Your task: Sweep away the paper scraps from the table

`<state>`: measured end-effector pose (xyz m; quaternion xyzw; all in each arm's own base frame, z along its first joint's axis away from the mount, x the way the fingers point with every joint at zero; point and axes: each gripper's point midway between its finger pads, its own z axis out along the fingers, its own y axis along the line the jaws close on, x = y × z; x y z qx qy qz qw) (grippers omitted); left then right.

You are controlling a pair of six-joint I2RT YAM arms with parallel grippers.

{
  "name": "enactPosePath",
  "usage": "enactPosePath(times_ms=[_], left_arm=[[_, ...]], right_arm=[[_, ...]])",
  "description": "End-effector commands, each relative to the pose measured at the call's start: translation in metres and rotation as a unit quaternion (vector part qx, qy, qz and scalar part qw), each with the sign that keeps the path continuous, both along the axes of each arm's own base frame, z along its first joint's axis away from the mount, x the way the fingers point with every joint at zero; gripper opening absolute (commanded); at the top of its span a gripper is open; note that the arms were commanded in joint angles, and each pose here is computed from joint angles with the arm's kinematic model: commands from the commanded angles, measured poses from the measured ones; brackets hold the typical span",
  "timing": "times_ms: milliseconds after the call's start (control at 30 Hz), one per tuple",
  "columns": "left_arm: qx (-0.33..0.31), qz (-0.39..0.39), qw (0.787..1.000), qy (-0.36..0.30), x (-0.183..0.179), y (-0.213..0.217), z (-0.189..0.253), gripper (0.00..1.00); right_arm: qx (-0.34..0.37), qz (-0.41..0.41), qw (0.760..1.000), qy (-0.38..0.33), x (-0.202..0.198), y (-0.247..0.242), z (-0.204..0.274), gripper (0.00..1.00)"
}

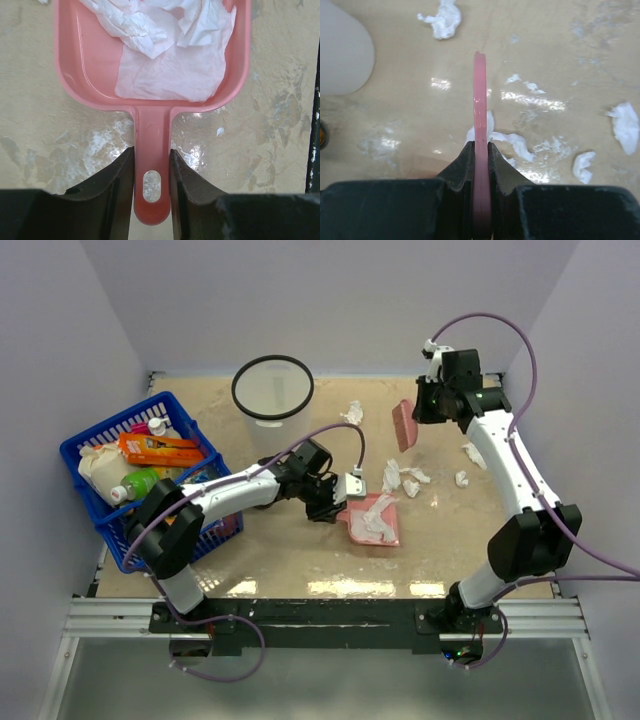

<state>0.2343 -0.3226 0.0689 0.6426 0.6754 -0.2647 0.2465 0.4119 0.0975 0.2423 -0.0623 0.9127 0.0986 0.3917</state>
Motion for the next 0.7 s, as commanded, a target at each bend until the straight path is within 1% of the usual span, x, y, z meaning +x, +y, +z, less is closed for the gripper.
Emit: enactPosePath(times_ms=[0, 67, 167, 267, 500, 633, 667], left_arm=[[-0.055, -0.017, 0.998, -0.024, 0.012, -0.012, 0.053, 0.00], [-0.056, -0.013, 0.998, -0.021, 0.013, -0.011, 0.060, 0.00], [-0.070, -0.005, 0.997, -0.028, 0.021, -0.010, 0.081, 0.00], [-0.089, 0.007, 0.995, -0.041, 0.033, -0.007, 0.110, 0.00], [-0.115, 0.030, 0.992, -0.047, 0.049, 0.005, 0.157, 0.00], [-0.128, 0.045, 0.989, -0.059, 0.061, 0.009, 0.185, 0.00], [-0.135, 0.053, 0.987, -0.067, 0.066, 0.011, 0.199, 0.00]], right_arm=[[-0.046, -0.074, 0.995, -0.054, 0.024, -0.041, 0.026, 0.00], [-0.059, -0.093, 0.992, -0.057, 0.028, -0.055, 0.026, 0.00], [-0.060, -0.108, 0.991, -0.054, 0.028, -0.068, 0.023, 0.00], [-0.051, -0.110, 0.992, -0.045, 0.022, -0.071, 0.016, 0.00], [-0.047, -0.105, 0.993, -0.020, 0.002, -0.072, -0.005, 0.00], [-0.043, -0.105, 0.993, -0.018, -0.004, -0.072, -0.006, 0.00], [-0.043, -0.105, 0.993, -0.015, -0.005, -0.072, -0.008, 0.00]])
